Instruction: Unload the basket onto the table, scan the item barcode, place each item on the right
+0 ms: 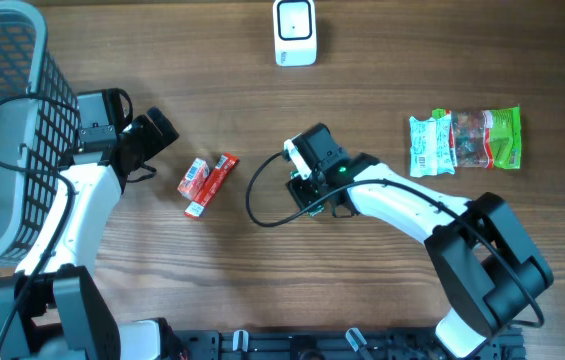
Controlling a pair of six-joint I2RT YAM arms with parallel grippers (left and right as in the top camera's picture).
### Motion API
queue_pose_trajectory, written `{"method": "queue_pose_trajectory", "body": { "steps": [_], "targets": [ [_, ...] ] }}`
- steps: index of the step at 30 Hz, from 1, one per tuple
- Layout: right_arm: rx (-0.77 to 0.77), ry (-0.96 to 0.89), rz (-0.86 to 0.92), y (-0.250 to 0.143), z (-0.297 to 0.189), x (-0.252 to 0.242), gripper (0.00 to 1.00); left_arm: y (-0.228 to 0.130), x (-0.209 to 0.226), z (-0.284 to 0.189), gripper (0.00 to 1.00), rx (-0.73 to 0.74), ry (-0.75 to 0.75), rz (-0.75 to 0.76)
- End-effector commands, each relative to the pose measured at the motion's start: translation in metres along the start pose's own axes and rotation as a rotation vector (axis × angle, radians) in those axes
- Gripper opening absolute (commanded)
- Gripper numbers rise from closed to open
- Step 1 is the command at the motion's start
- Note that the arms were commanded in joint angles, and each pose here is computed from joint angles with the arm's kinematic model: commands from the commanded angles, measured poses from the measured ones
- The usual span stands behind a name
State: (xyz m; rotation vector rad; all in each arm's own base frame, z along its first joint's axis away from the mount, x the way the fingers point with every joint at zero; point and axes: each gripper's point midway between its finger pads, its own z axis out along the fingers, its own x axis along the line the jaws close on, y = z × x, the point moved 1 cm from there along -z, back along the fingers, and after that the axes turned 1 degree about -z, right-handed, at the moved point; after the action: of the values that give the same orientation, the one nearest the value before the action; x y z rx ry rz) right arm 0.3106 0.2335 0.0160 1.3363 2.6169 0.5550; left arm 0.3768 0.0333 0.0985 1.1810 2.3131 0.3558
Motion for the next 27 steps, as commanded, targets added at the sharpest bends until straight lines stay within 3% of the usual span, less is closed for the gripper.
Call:
{"method": "queue_pose_trajectory", "body": {
  "steps": [1,4,8,13,19,27],
  "targets": [
    [-0.040,-0.072,0.058,0.013,-0.004,-0.013,0.60,0.005,0.001,-0.005,1.00,-0.022,0.005,0.017],
    [-0.057,-0.050,0.057,0.017,-0.004,-0.010,0.59,0.005,0.001,-0.005,1.00,-0.022,0.005,0.016],
    [-0.080,-0.027,0.091,0.023,-0.004,-0.006,0.48,0.005,0.001,-0.005,1.00,-0.022,0.005,0.017],
    [-0.062,-0.031,0.136,0.017,-0.003,-0.007,0.47,0.005,0.001,-0.005,1.00,-0.022,0.005,0.017],
    [-0.029,-0.049,0.303,0.008,-0.004,-0.028,0.30,0.005,0.001,-0.005,1.00,-0.022,0.005,0.016],
    [-0.040,0.151,0.472,0.009,-0.016,-0.055,0.38,0.005,0.001,-0.005,1.00,-0.022,0.005,0.017]
  ]
}}
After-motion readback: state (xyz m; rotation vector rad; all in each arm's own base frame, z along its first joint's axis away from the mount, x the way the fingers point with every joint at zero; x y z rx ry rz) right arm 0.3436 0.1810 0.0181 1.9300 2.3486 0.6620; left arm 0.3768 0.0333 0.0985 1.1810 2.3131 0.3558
